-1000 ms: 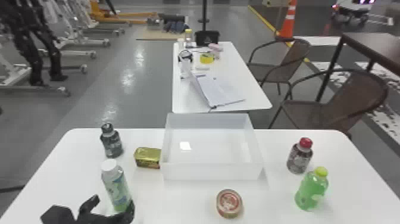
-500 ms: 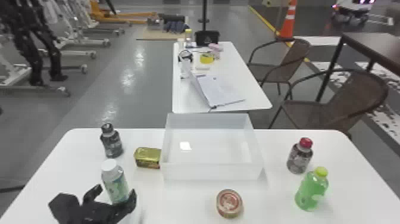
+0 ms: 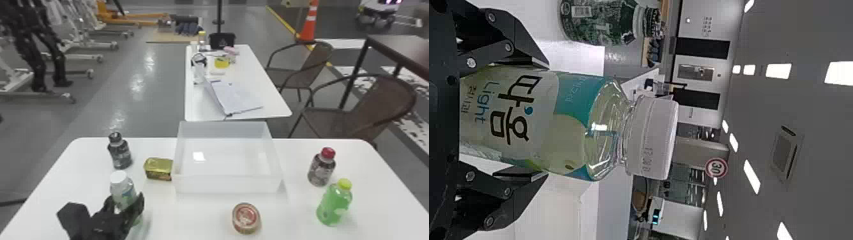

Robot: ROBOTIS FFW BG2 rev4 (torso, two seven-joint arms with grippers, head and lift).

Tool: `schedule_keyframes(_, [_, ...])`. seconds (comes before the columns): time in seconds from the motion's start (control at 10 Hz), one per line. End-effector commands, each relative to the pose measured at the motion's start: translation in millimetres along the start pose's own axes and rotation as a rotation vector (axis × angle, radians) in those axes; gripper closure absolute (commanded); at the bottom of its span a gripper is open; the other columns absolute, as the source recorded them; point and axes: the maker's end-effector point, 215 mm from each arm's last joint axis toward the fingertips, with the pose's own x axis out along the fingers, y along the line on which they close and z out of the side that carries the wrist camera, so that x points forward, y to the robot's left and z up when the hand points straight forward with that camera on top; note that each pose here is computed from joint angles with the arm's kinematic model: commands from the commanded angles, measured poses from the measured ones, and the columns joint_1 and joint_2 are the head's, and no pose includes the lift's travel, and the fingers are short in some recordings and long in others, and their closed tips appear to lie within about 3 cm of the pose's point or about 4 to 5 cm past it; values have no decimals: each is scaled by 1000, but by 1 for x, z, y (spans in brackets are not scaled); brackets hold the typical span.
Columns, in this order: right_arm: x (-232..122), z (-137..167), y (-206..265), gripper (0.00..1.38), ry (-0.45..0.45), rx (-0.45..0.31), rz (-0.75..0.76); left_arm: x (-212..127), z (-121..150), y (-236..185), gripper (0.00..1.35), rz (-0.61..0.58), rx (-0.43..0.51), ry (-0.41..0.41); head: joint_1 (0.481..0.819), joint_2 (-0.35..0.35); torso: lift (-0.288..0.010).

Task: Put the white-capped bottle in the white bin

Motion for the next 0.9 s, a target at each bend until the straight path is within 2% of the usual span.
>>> schedule_keyframes(0.0, [0,1,0,84,-1,0,0,1,-1,-4,975,-5,0,2,549,0,-100])
schedule_keyframes(0.2, [0,-1,0,84,2,2,-1,2,1,-6,984,-8,13,5,549,0,-100])
schedule_keyframes(0.3, [0,-1,0,84,2,2,-1,5,12,-10,984,-16,27,2,549,0,-100])
schedule_keyframes(0.4, [0,-1,0,84,2,3,-1,9,30,-18,984,-31,64,-11,549,0,-100])
schedule_keyframes(0.5, [0,-1,0,84,2,3,-1,16,51,-32,984,-57,53,-45,549,0,-100])
schedule_keyframes(0.8, [3,2,0,84,-4,3,4,59,119,-113,984,-244,-54,-141,549,0,-100])
